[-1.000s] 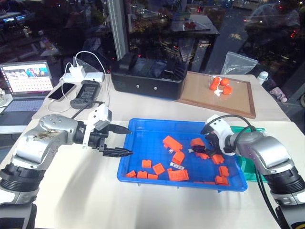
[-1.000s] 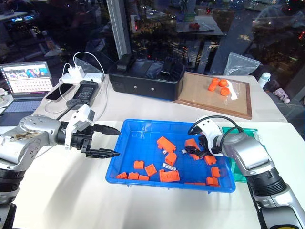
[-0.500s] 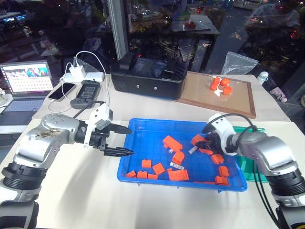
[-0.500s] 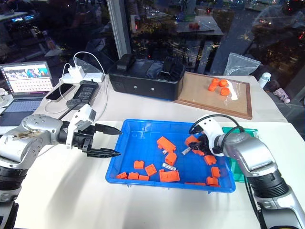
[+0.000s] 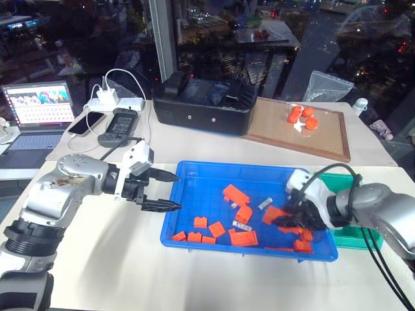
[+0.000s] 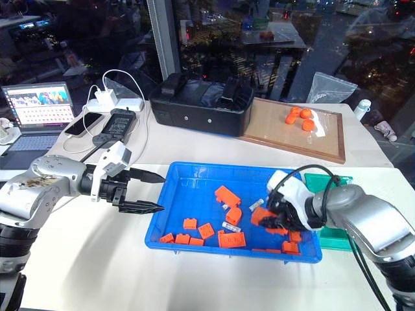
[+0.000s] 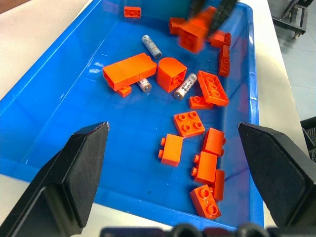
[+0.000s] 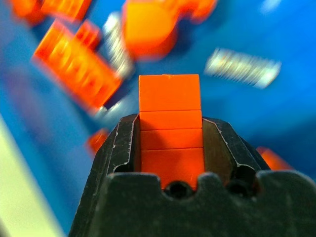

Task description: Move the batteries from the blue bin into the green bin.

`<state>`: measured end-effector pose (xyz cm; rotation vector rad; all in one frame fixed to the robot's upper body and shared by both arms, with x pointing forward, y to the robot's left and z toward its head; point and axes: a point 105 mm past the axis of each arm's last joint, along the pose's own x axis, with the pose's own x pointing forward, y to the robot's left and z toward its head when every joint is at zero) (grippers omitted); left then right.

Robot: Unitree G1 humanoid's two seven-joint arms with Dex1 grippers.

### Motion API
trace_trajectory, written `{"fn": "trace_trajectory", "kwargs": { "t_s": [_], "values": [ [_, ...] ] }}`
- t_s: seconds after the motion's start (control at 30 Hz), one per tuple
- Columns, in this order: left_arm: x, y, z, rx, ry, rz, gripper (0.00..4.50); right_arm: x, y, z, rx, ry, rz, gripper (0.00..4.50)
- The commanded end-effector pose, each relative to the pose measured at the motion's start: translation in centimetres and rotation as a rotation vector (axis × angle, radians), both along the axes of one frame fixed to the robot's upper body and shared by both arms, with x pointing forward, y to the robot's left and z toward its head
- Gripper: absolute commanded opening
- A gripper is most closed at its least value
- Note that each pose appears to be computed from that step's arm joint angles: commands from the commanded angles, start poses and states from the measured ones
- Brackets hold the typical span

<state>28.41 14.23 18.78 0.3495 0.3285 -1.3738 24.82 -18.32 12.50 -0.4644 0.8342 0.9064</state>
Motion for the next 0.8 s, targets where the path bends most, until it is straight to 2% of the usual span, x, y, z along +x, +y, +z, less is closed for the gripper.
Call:
{"fn": "trace_trajectory", "kwargs": {
  "t_s": [0.03, 0.07, 0.13, 0.27, 0.3, 0.37, 0.43, 0.67, 0.8],
  "values": [
    [0.2, -0.2, 0.9, 0.0, -0.048, -0.012, 4.5, -1.8, 0.0, 1.3, 0.04, 0.04, 0.09, 1.97],
    [0.2, -0.2, 0.9, 0.0, -0.046, -0.013, 4.5, -2.2, 0.0, 1.4, 0.058, 0.058, 0.103, 2.48],
    [0.4, -0.2, 1.1, -0.006, -0.048, -0.006, 4.5, -2.0, -0.3, 1.8, 0.079, 0.041, 0.109, 3.02],
    [0.8, -0.2, 1.7, -0.027, -0.059, 0.009, 4.5, 0.5, -1.3, 2.9, 0.087, -0.125, 0.105, 4.39],
    [0.7, -0.2, 1.7, -0.028, -0.057, 0.007, 4.5, 1.0, -1.4, 3.2, 0.089, -0.166, 0.107, 4.46],
    [0.6, -0.2, 1.7, -0.026, -0.055, 0.002, 4.5, 3.8, -1.5, 4.1, 0.096, -0.32, 0.106, 4.46],
    [0.6, -0.2, 1.7, -0.025, -0.056, 0.003, 4.5, 5.7, -1.2, 3.7, 0.057, -0.394, 0.152, 4.46],
    [0.5, -0.2, 1.8, -0.023, -0.068, 0.01, 4.5, 8.9, -0.4, 1.1, -0.064, -0.415, 0.287, 4.46],
    [0.3, 0.0, 1.7, -0.021, -0.07, 0.023, 4.5, 9.3, 0.7, 0.1, -0.076, -0.385, 0.351, 4.46]
  ]
}}
